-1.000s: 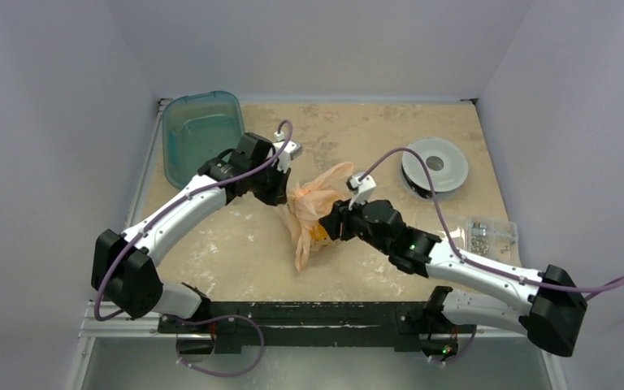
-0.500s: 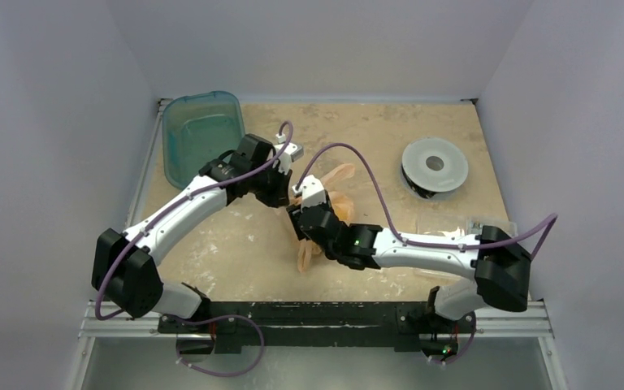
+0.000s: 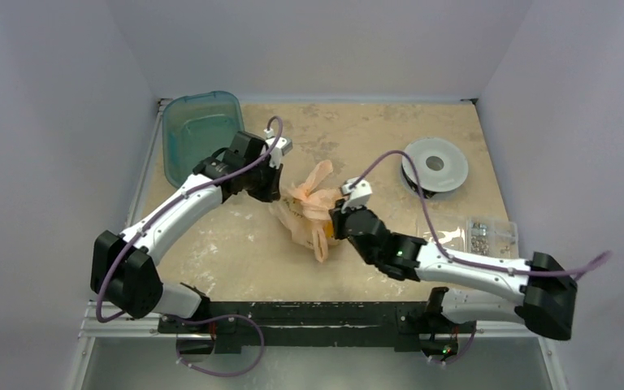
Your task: Take the fake fruits out of the plastic bag
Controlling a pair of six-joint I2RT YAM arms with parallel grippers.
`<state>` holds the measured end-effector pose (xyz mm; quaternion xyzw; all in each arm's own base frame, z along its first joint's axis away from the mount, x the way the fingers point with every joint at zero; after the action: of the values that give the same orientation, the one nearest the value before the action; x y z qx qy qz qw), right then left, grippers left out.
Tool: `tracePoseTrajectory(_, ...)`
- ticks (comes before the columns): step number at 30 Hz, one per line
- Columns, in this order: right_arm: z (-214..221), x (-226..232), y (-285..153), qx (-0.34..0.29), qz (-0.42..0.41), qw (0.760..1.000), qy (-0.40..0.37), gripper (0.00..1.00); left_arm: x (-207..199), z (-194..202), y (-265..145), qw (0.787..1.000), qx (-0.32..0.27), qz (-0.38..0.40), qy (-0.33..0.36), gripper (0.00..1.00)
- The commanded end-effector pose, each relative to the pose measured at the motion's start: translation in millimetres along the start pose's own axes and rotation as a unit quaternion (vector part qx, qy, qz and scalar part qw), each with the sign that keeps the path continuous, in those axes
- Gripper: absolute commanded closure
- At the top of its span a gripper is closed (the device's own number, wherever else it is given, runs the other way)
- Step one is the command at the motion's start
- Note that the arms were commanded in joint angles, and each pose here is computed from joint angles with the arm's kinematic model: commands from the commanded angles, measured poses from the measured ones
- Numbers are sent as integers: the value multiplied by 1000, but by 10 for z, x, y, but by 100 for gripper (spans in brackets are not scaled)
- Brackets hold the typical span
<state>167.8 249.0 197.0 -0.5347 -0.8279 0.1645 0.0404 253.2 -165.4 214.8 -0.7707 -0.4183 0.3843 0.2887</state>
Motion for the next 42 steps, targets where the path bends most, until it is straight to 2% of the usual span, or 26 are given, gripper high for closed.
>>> tracePoseTrajectory(1,4,-312,-126,-52,-80,989,116,100,107,-103,-176,998,-56,-41,-14,100)
tracePoseTrajectory(5,26,-290,-293,-62,-159,978,117,100,52,-118,-219,998,-62,-21,-15,100)
tracePoseTrajectory(10,-98,-304,-260,-40,-149,986,70,100,-87,-120,-260,997,-66,44,3,100)
tracePoseTrajectory(15,-304,-249,-69,-12,-135,991,1,57,-131,-84,-226,997,-52,50,14,100)
tracePoseTrajectory(16,-349,-231,-18,-8,-128,992,-4,52,-139,-79,-213,997,-48,52,16,100)
tracePoseTrajectory(17,-392,-213,28,-5,-119,993,-6,43,-151,-75,-205,997,-46,56,18,100)
tracePoseTrajectory(21,-477,8,210,6,-105,994,-30,25,-191,-67,-187,996,-41,73,21,100)
tracePoseTrajectory(23,-444,151,260,21,-80,995,-61,23,-201,-64,-187,996,-41,79,22,100)
tracePoseTrajectory(25,-414,217,327,40,-11,995,-85,24,-205,-64,-188,996,-43,80,23,100)
tracePoseTrajectory(27,-355,204,374,56,47,993,-90,30,-190,-70,-191,996,-48,70,20,100)
tracePoseTrajectory(29,-296,176,395,62,72,992,-83,44,-156,-70,-189,997,-50,54,15,100)
tracePoseTrajectory(31,-263,114,363,53,90,992,-74,62,-119,-71,-184,998,-54,34,11,100)
tracePoseTrajectory(33,-253,50,298,37,91,993,-62,87,-96,-78,-194,998,-59,21,11,100)
tracePoseTrajectory(34,-270,10,253,24,87,994,-54,96,-81,-80,-201,998,-64,14,11,100)
tracePoseTrajectory(35,-266,-23,204,13,75,996,-47,100,-66,-82,-217,997,-71,5,9,100)
tracePoseTrajectory(39,-288,-308,58,-45,-40,997,43,100,-2,-73,-236,996,-84,-23,8,100)
tracePoseTrajectory(42,-255,-506,-66,-97,-151,979,97,100,14,-68,-221,996,-85,-30,4,100)
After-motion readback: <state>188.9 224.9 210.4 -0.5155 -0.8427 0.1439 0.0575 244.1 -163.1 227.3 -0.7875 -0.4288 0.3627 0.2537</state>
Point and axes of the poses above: each gripper's point midway between its finger pads, its own y axis out along the fingers, its own x axis along the line the jaws close on, z = x × y, the point moved 8 cm from there along -y, back along the fingers, and after that the axes turned 13 degrees about -y, right-handed, at the moved point
